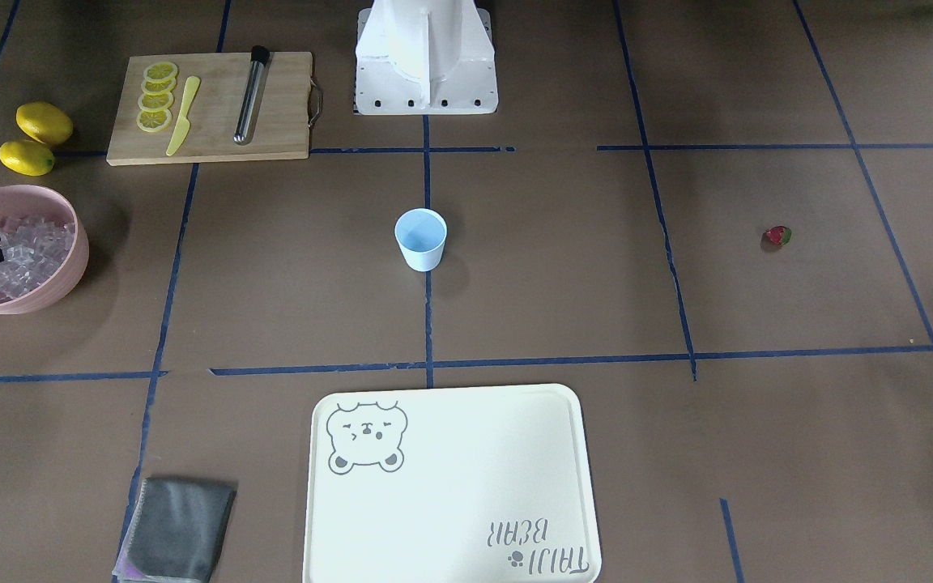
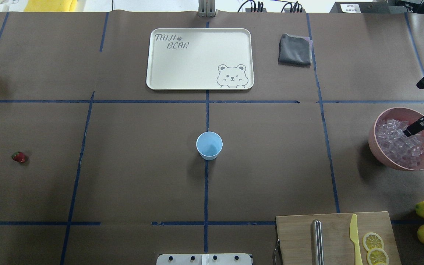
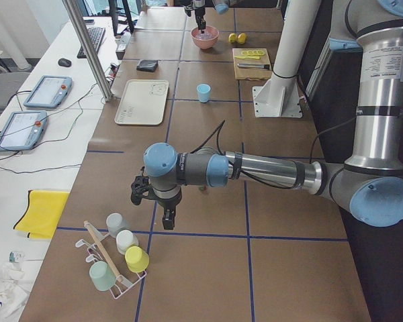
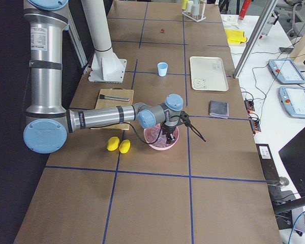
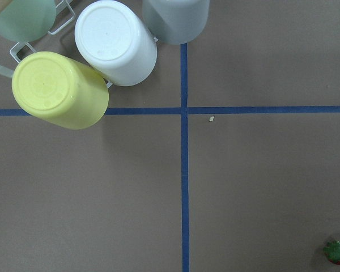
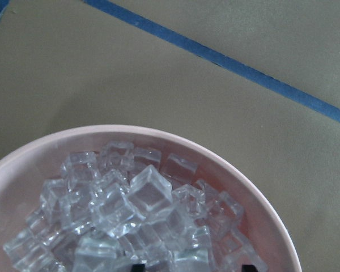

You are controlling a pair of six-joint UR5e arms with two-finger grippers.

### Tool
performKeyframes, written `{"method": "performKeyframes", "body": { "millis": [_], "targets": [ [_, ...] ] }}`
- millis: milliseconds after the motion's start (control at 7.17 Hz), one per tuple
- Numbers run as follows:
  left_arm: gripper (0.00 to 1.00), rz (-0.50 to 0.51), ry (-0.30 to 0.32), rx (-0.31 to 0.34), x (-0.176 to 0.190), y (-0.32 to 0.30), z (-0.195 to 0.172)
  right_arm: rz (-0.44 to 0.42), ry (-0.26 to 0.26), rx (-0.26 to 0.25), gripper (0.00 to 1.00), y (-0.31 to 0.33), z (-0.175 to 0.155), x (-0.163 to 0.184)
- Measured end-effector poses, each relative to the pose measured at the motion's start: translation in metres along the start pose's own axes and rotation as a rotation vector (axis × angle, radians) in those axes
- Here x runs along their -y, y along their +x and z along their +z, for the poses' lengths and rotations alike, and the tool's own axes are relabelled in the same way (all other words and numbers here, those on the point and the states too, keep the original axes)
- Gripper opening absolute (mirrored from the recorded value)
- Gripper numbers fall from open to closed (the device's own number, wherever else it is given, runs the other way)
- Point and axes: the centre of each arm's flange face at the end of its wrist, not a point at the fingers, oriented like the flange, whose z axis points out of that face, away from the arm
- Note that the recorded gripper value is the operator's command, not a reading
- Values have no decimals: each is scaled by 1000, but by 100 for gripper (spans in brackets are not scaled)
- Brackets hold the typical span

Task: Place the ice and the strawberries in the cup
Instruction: 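Close the right gripper on an ice cube and lift it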

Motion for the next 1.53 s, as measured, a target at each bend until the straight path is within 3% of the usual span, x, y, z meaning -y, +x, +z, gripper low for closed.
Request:
{"method": "performKeyframes", "body": {
  "millis": [140, 558, 698, 1116, 1535],
  "targets": [
    [100, 0, 0, 0, 0, 0, 0, 2, -3, 0, 54, 1, 1, -1],
    [100, 1, 1, 0, 1, 1, 0, 1, -5, 0, 12, 1, 2, -2],
    [100, 1, 1, 0, 1, 1, 0, -1, -5, 0, 3, 1, 2, -2],
    [100, 5, 6, -1, 5, 4, -3, -7, 12, 2, 0, 2, -8, -3],
    [100, 4, 5, -25, 6, 6, -4, 34, 66, 18, 0, -13, -74, -8]
  ]
}}
